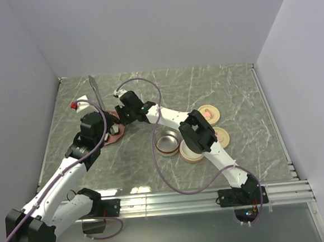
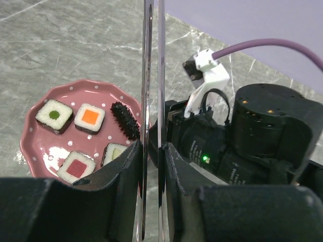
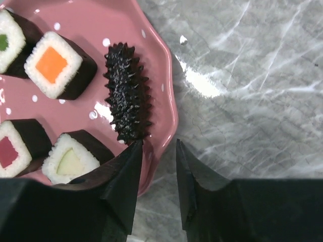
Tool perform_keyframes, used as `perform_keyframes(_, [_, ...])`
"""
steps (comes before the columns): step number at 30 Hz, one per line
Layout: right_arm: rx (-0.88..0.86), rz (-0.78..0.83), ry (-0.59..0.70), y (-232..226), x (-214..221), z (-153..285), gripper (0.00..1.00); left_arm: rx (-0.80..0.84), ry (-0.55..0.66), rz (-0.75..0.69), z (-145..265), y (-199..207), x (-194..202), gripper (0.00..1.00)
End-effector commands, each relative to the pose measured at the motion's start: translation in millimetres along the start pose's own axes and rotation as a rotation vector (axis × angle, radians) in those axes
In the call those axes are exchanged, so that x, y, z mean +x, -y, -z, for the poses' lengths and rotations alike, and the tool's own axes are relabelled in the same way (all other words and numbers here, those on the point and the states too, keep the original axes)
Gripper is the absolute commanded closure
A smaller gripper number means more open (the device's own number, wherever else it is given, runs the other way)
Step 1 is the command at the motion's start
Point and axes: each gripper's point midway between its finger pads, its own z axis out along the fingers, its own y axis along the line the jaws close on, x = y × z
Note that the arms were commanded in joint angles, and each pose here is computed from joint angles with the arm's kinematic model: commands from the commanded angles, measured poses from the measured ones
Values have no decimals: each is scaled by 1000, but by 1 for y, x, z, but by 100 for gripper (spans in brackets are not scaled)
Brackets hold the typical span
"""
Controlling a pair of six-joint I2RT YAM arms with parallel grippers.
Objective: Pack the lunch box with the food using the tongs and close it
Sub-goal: Move the plate
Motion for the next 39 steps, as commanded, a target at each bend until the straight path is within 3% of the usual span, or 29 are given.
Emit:
perform_keyframes(1, [38, 16, -16, 0, 2, -1, 61, 51, 72, 37, 8, 8, -23, 71])
perform_keyframes(5, [54, 27, -27, 4, 2, 0, 66, 51, 78, 41, 11, 7, -25, 71])
perform_keyframes(9, [38, 31, -37, 0, 1, 1, 96, 54, 75, 38, 11, 8, -24, 71])
perform_keyframes(10, [35, 29, -39, 0, 2, 0, 100, 52, 75, 37, 11, 7, -24, 71])
perform_keyframes(21, [103, -96, 12, 29, -24, 9, 100, 50, 57, 23, 5, 9, -18, 71])
perform_keyframes(29, [193, -268, 14, 85, -29, 18, 100, 52, 34, 10, -1, 10, -11, 71])
perform_keyframes(39, [264, -372, 48, 141, -45, 36, 100, 80, 25, -2, -10, 17, -4, 71])
